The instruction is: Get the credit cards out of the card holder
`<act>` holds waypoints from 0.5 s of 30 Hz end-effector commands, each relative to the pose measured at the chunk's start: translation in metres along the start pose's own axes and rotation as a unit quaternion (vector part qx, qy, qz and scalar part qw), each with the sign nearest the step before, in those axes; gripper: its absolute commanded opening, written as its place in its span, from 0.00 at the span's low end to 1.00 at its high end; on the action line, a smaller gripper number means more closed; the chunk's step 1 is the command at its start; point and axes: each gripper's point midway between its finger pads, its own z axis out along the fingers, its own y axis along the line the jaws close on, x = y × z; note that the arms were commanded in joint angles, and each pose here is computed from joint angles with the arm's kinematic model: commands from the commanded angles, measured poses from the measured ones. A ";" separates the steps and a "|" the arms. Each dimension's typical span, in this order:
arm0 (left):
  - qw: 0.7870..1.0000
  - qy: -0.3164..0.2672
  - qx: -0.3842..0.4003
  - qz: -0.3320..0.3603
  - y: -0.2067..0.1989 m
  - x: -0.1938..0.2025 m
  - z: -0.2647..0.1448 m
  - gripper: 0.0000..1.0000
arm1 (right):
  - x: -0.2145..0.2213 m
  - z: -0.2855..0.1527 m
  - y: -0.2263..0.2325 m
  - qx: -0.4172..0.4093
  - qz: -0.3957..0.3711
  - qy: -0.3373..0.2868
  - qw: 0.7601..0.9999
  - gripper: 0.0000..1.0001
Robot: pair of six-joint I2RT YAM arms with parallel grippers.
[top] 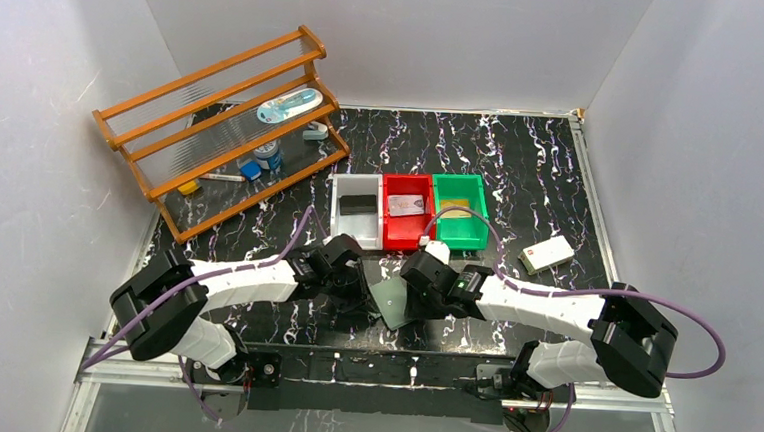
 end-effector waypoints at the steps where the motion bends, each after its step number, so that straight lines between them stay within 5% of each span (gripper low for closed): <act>1: 1.000 -0.004 -0.006 0.015 0.004 0.001 -0.006 0.08 | -0.015 -0.007 0.019 -0.028 0.007 -0.022 0.999 0.44; 7: 0.999 -0.009 -0.003 0.035 -0.001 -0.002 -0.011 0.07 | -0.020 -0.009 0.025 -0.034 0.004 -0.024 0.999 0.44; 15: 0.987 -0.040 0.034 0.155 -0.033 -0.015 -0.041 0.05 | -0.036 -0.023 0.042 -0.059 -0.009 -0.045 0.997 0.50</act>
